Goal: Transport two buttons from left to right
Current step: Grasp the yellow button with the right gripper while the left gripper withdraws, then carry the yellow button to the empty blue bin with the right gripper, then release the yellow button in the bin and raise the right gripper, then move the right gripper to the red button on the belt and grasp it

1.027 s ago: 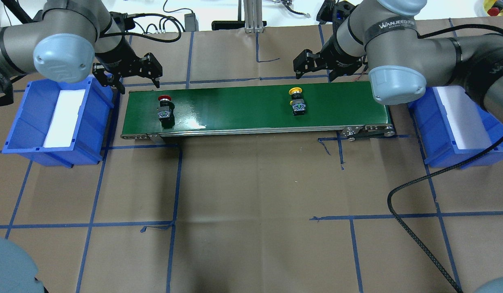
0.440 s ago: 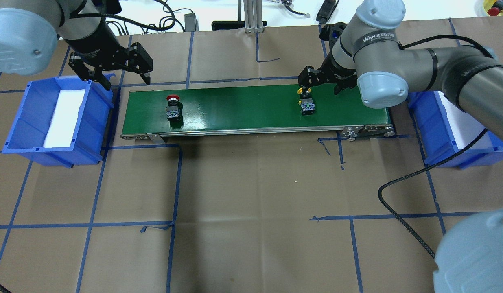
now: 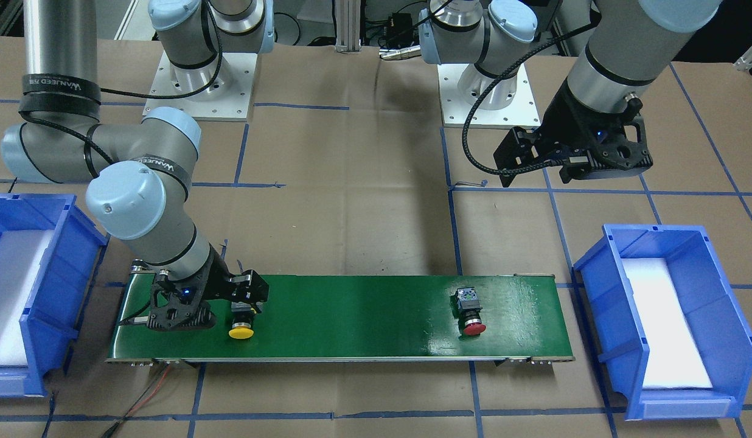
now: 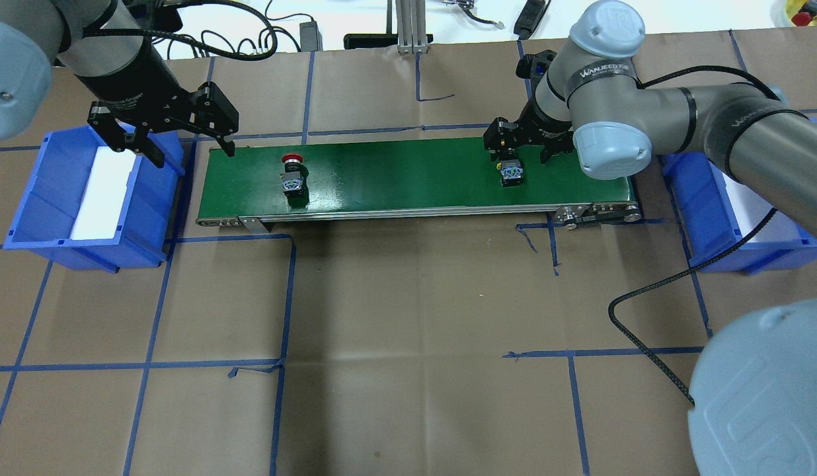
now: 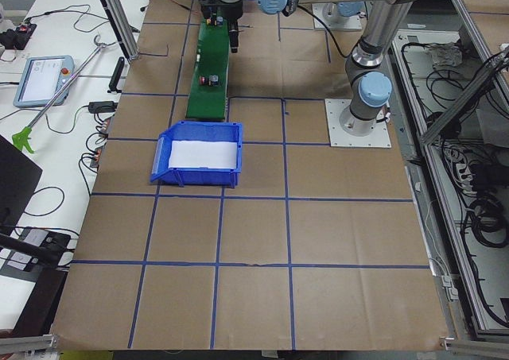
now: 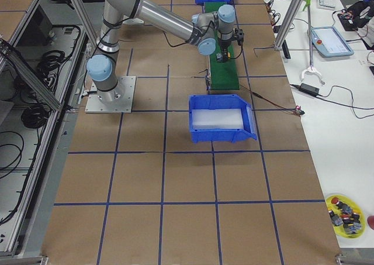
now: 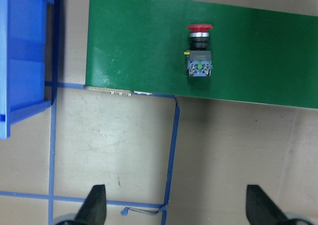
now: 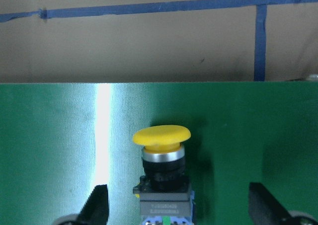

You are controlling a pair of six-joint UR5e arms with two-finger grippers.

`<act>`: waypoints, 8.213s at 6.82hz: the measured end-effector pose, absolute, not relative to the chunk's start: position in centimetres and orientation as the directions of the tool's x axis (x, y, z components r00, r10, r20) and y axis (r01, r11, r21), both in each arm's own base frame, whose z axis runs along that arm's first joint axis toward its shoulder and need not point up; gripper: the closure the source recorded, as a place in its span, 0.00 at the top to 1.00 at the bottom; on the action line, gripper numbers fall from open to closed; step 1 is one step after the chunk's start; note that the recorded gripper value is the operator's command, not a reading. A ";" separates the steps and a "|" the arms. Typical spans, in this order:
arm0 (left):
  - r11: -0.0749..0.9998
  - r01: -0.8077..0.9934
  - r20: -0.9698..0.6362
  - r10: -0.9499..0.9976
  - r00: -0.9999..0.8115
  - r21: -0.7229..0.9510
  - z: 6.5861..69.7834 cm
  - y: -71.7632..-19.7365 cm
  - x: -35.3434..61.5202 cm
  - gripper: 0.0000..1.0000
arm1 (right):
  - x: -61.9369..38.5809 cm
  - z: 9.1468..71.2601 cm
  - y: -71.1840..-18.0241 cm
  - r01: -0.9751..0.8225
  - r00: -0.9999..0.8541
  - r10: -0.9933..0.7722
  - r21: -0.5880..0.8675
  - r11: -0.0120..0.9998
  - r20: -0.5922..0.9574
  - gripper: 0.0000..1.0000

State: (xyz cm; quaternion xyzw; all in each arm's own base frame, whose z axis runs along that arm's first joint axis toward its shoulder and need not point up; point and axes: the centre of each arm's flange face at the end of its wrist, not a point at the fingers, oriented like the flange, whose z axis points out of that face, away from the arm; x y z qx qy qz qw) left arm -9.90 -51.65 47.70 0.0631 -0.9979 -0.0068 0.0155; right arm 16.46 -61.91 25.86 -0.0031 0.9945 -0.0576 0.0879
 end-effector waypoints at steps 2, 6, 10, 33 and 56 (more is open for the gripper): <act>0.991 -0.130 0.029 -0.130 -0.991 0.013 48.0 -50.5 -10.9 1.00 | 16.2 24.6 -61.8 0.002 -0.989 -0.011 -0.089 0.996 -0.150 0.49; 0.993 -0.117 0.002 -0.117 -0.993 0.006 47.3 -49.2 -10.9 1.00 | 13.1 25.1 -61.6 0.014 -1.000 0.014 -0.023 1.000 -0.003 0.05; 0.993 -0.118 0.007 -0.118 -0.993 -0.005 47.6 -49.3 -10.9 1.00 | -1.4 36.0 -63.2 -0.013 -0.999 -0.014 0.011 1.000 0.049 0.05; 0.991 -0.134 0.011 -0.134 -0.991 -0.008 47.6 -49.4 -11.0 1.00 | -18.7 31.9 -53.6 0.038 -0.995 0.042 -0.045 0.998 0.088 1.00; 0.992 -0.124 0.005 -0.124 -0.992 -0.007 47.6 -49.5 -10.9 1.00 | 18.5 32.4 -61.3 -0.015 -1.000 -0.016 -0.026 1.000 -0.012 0.99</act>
